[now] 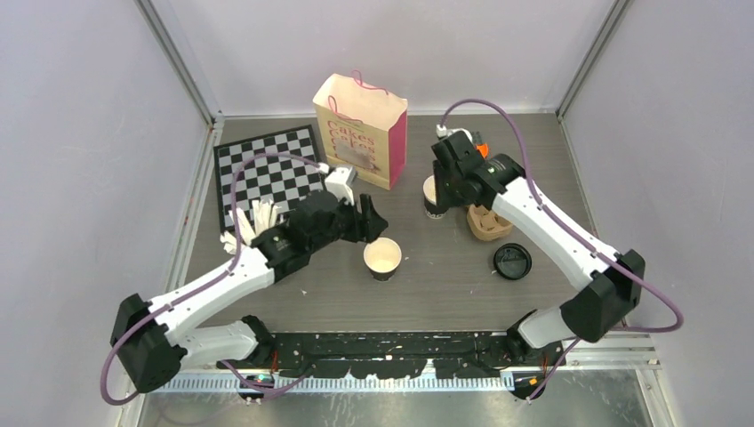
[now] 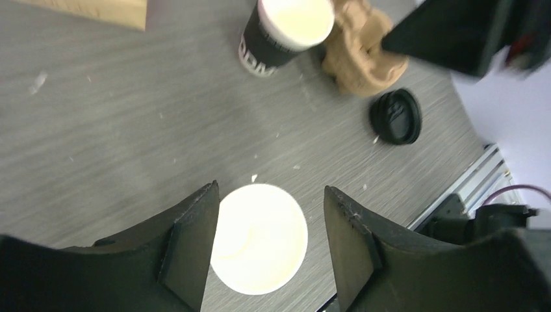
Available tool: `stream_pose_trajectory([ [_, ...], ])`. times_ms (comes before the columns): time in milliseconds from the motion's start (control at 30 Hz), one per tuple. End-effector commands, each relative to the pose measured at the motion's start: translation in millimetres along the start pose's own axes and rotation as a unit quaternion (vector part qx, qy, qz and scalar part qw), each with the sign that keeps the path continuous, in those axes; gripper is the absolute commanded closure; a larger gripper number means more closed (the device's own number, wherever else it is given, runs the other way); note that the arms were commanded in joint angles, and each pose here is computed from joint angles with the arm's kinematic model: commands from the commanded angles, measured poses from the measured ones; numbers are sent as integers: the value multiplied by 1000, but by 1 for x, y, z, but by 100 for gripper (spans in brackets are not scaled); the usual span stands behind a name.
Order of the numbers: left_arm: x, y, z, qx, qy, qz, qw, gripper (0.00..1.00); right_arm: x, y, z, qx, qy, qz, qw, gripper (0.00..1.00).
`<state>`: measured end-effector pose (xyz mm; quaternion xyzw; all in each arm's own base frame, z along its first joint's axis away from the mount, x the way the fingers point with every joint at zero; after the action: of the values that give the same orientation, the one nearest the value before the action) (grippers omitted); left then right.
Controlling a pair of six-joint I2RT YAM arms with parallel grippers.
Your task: Pack the takeout coffee
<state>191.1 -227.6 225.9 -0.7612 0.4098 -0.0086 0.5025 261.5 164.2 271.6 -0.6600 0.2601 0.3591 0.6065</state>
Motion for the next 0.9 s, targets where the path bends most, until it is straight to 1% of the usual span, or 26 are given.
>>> stream_pose_trajectory([
  [0,-40,-48,-12,90,-40,-8,995,36,-5,16,-19,112,82,-44,989,64],
  [67,-55,-58,-14,112,-54,0,992,33,-9,29,-35,161,147,-60,974,70],
  [100,-62,-60,-15,121,-57,8,991,24,-10,37,-43,181,177,-60,966,71],
  [133,-70,-61,-15,126,-57,16,990,17,-10,46,-46,190,187,-52,962,71],
  [167,-77,-61,-15,131,-55,24,990,13,-8,55,-49,192,191,-44,962,71],
  [300,-109,-45,-7,144,-51,66,986,1,-2,86,-64,208,233,-37,949,71],
  [433,-132,-26,7,142,-58,80,985,0,5,112,-76,232,269,-42,934,70],
  [567,-149,-11,19,141,-63,77,985,0,14,128,-92,251,302,-60,918,69],
  [667,-157,-5,21,135,-45,50,989,0,23,133,-97,270,268,-54,923,69],
  [733,-162,-6,21,134,-35,36,990,0,27,135,-95,270,236,-59,932,70],
  [800,-166,-7,22,136,-37,25,990,0,28,135,-92,270,207,-66,938,70],
  [867,-167,-7,23,137,-40,20,990,0,28,138,-92,272,197,-69,939,70],
])
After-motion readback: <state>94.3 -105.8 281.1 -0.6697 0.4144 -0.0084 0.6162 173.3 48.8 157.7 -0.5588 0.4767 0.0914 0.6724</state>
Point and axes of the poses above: each gripper's point midway between its finger pads, its own x axis out along the fingers, its own z axis along the line the jaws close on, y = z × x, the point moved 8 cm from there along -x, back along the fingers, and after that the axes turned 1 degree about -x, right-handed, at the moved point
